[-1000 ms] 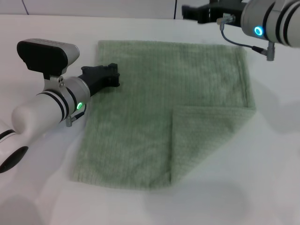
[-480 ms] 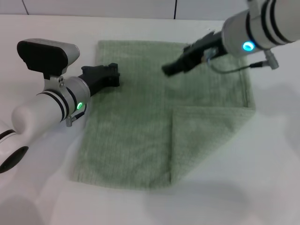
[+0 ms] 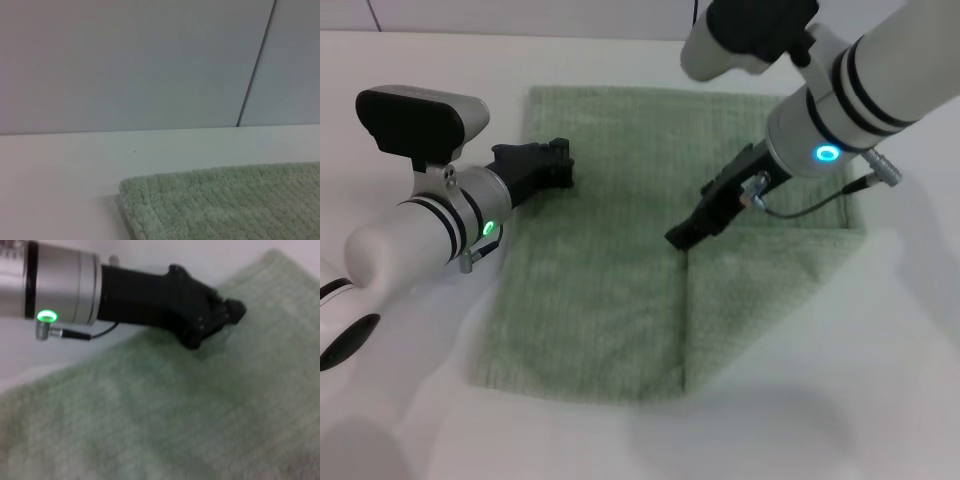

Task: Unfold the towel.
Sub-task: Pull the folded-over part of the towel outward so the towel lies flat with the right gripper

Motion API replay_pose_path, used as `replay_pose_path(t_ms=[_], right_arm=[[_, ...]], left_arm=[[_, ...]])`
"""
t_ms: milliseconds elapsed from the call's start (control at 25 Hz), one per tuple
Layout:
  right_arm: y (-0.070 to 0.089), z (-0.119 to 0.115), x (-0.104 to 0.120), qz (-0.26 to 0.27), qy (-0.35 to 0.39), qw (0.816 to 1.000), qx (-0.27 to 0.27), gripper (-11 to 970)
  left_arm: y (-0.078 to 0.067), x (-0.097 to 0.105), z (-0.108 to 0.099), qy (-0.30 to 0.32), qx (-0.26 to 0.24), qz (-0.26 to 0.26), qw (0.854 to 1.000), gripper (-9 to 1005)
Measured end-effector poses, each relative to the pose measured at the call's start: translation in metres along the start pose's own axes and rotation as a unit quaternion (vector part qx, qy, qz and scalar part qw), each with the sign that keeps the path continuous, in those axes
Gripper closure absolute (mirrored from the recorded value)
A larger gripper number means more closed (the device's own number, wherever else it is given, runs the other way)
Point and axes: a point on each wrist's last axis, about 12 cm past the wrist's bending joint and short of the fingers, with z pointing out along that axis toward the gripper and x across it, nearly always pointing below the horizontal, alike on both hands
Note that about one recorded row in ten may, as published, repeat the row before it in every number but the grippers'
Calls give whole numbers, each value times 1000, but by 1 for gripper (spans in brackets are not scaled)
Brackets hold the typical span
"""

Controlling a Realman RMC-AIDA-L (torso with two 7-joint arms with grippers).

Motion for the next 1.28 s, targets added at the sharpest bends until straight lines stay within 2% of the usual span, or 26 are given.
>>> replay_pose_path(t_ms=[280,920,1120,1280], right_arm=[[-3,12,5,-7,32,999,-6,188],[-10,26,10,-14,30,999,7,189],[-6,35,9,-20,33,999,2,189],[-5,38,9,-26,37,999,4,233]], left_arm=[[-2,-1,0,-1,2,-1,1000,995],[-2,-1,0,-3,4,-2,1000,994],[-2,0,-1,-3,3,-3,1000,994],[-2,1,-1,-4,4,-5,1000,994]])
